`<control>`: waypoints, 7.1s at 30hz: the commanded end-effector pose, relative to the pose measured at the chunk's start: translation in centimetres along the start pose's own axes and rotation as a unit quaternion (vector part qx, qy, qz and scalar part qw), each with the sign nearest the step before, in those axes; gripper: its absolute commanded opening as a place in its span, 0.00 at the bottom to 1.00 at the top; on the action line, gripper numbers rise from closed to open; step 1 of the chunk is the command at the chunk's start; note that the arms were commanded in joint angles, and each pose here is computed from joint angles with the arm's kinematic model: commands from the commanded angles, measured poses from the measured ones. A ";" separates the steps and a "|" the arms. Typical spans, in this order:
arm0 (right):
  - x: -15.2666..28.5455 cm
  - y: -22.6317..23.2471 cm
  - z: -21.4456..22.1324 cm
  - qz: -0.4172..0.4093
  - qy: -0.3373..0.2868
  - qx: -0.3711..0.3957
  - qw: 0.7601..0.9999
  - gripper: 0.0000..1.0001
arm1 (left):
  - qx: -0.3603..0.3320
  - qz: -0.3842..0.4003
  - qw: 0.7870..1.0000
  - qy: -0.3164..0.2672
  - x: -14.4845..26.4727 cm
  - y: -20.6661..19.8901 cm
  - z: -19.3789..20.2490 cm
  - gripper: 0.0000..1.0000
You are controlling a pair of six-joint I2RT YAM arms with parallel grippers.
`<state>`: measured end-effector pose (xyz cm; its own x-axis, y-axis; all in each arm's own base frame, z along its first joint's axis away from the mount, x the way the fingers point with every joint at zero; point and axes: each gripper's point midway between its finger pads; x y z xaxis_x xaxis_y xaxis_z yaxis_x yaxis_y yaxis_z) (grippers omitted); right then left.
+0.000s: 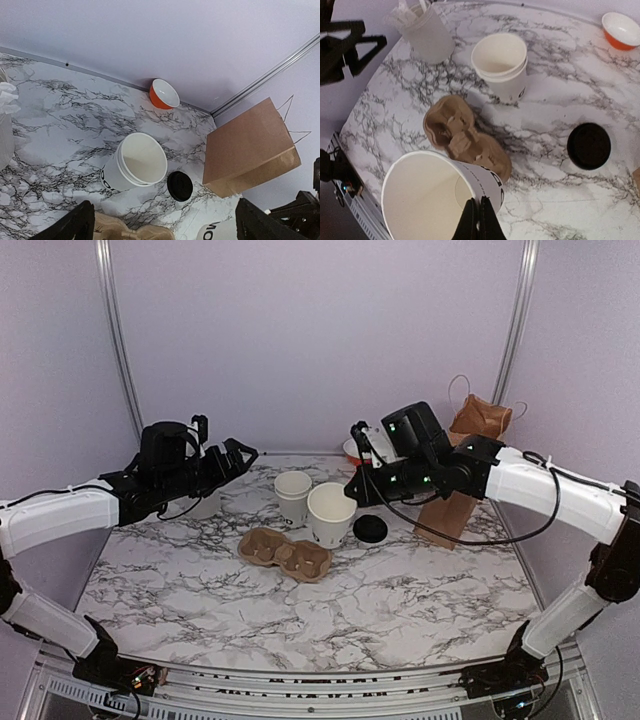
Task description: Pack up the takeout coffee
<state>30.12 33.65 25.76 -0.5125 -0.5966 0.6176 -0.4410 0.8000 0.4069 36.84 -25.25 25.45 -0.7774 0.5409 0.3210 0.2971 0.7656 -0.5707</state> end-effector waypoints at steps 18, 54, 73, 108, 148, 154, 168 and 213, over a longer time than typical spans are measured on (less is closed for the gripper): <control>-4.3 2.7 13.7 -0.070 0.069 0.037 0.995 0.00 | -0.034 0.002 0.998 0.043 2.2 0.0 2.5 0.99; -11.2 -17.5 2.4 0.189 0.027 -0.039 0.981 0.83 | -0.054 0.001 0.997 0.054 3.0 -0.4 2.3 0.99; -14.4 -20.9 3.6 0.228 0.045 -0.055 0.971 0.82 | -0.055 0.004 0.997 0.063 3.1 -0.4 2.7 0.99; -15.3 -21.5 8.0 0.222 0.091 -0.069 0.968 0.75 | -0.046 0.002 0.997 0.069 2.7 -0.2 3.1 0.99; -11.8 -16.6 5.4 0.203 0.089 -0.022 0.975 0.63 | -0.044 0.003 0.996 0.075 4.3 1.2 5.2 0.99; -9.4 -13.9 4.3 0.181 0.077 -0.005 0.980 0.63 | -0.045 0.014 0.996 0.082 4.2 1.0 6.4 0.99; -2.9 -3.0 6.5 0.095 0.087 0.102 0.986 0.63 | -0.020 0.033 0.994 0.098 4.7 1.2 9.2 0.99; -3.9 7.4 15.4 0.033 0.153 0.231 0.960 0.64 | -0.043 0.020 0.988 0.148 5.4 0.9 13.0 0.99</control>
<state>17.66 40.11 15.28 -0.3346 -0.4319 0.8376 -0.7225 0.6882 0.0662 25.89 -26.16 17.61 -0.5802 0.6517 0.4886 0.3813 0.7474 -0.5441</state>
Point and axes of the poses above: each gripper's point midway between its finger pads, its own x axis back along the fingers, its own y axis along the line the jaws close on, z = x × y, and after that the axes turned 6 degrees about -x, right-handed
